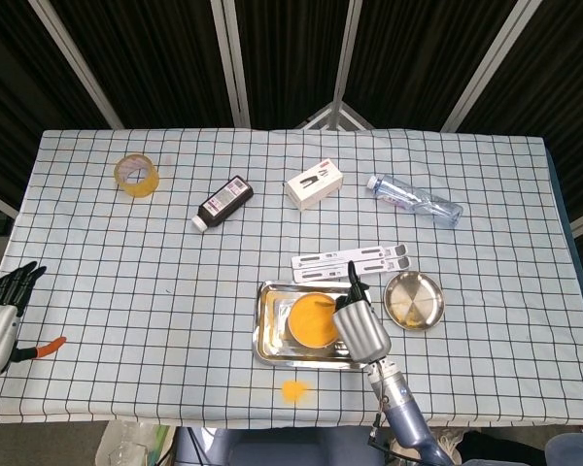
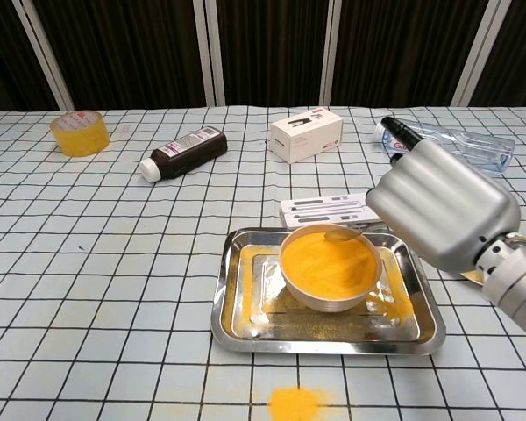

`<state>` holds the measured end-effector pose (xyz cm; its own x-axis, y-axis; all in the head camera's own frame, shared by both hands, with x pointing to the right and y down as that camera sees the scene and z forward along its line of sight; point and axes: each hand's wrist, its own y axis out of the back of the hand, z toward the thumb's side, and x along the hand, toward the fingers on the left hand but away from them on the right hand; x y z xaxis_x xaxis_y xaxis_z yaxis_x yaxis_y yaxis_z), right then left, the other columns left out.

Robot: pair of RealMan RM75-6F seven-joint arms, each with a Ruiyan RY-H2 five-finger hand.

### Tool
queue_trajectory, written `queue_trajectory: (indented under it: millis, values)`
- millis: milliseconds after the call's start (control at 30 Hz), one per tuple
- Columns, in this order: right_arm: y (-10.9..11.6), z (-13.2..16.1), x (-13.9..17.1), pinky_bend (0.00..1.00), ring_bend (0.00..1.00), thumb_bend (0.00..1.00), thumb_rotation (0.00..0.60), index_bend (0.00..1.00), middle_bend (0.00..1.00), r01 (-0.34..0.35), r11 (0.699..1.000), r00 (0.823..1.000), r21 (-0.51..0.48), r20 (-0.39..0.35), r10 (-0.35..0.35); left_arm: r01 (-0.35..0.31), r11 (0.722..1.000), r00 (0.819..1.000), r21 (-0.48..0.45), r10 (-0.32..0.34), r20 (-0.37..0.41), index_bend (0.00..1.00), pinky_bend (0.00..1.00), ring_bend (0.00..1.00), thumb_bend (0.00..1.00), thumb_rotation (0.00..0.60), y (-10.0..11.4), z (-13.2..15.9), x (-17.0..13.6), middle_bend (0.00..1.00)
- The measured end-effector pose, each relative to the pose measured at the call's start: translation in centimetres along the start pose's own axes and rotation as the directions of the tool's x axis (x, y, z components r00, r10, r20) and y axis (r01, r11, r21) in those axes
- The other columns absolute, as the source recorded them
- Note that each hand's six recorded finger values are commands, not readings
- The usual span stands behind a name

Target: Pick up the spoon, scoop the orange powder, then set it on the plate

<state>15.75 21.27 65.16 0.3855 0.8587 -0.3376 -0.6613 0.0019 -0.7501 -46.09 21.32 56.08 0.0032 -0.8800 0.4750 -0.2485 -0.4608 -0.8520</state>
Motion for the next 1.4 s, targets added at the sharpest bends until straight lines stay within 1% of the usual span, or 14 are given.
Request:
queue_trajectory:
  millis: [233,567,967,1067,1200,1400]
  values:
    - [0.1,0.8,0.7,0.0,0.42,0.67,0.6,0.88,0.8,0.003,1.0,0.999,0.01,-0.042,-0.002,0.001,1.0,1.0,-0.001,-0.001,0.0,0.0,0.0,0.0,0.0,0.6,0.0,0.0,0.0,0.0]
    - [1.0,1.3,2.0,0.0,0.42,0.67,0.6,0.88,0.8,0.011,1.0,0.997,-0.02,-0.079,-0.013,0.005,1.0,1.0,-0.002,-0.005,-0.001,0.0,0.0,0.0,0.0,0.6,-0.1,0.0,0.0,0.0]
    - [1.7,-0.2,2.1,0.0,0.42,0.67,0.6,0.88,0.8,0.043,0.999,0.998,-0.017,-0.048,-0.043,0.005,1.0,1.0,-0.003,-0.005,-0.007,0.0,0.0,0.0,0.0,0.6,-0.1,0.0,0.0,0.0]
    - [1.7,-0.4,2.3,0.0,0.42,0.67,0.6,0.88,0.8,0.034,0.999,0.998,-0.027,-0.046,-0.035,0.004,1.0,1.0,-0.003,-0.004,-0.007,0.0,0.0,0.0,0.0,0.6,-0.1,0.0,0.0,0.0]
    - [1.4,-0.2,3.1,0.0,0.42,0.67,0.6,0.88,0.8,-0.008,0.998,0.999,-0.067,-0.049,0.004,0.005,1.0,1.0,-0.005,-0.005,-0.008,0.0,0.0,0.0,0.0,0.6,-0.1,0.0,0.0,0.0]
    - [1.6,0.5,4.2,0.0,0.42,0.67,0.6,0.88,0.8,-0.019,0.996,0.997,-0.088,-0.078,0.012,0.005,1.0,1.0,-0.005,-0.005,-0.009,0.0,0.0,0.0,0.0,0.6,-0.1,0.0,0.0,0.0]
